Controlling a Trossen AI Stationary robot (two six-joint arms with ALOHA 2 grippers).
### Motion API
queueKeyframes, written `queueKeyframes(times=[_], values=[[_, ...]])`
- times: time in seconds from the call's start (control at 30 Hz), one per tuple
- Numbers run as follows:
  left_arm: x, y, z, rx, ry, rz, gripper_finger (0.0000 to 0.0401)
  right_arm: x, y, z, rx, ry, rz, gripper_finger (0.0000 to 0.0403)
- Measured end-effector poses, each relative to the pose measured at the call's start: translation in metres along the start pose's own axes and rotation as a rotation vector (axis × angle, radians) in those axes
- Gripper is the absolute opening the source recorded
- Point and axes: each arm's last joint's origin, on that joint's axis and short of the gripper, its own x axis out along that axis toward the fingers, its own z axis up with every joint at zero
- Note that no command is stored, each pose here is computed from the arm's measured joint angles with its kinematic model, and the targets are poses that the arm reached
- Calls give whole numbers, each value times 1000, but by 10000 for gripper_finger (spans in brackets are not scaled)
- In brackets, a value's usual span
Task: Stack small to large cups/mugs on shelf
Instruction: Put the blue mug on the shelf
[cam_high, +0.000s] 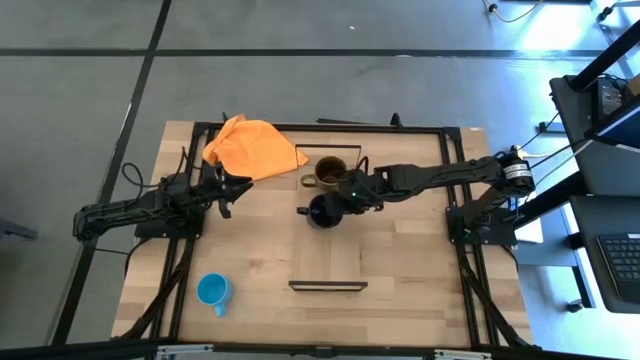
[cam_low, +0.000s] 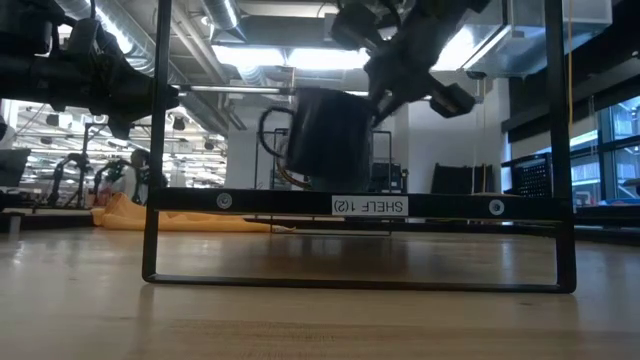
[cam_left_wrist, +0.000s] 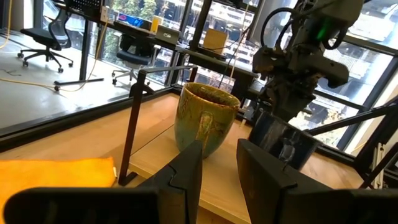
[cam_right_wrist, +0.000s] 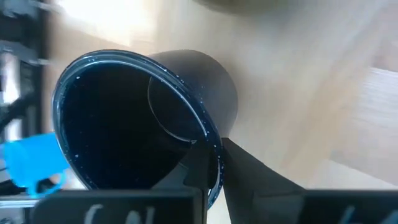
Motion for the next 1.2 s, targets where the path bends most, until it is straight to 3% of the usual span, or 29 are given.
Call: queueKeyframes(times=[1.2], values=[[0, 0, 0, 0, 0, 0, 94, -1, -5, -5, -69, 105, -34, 45]])
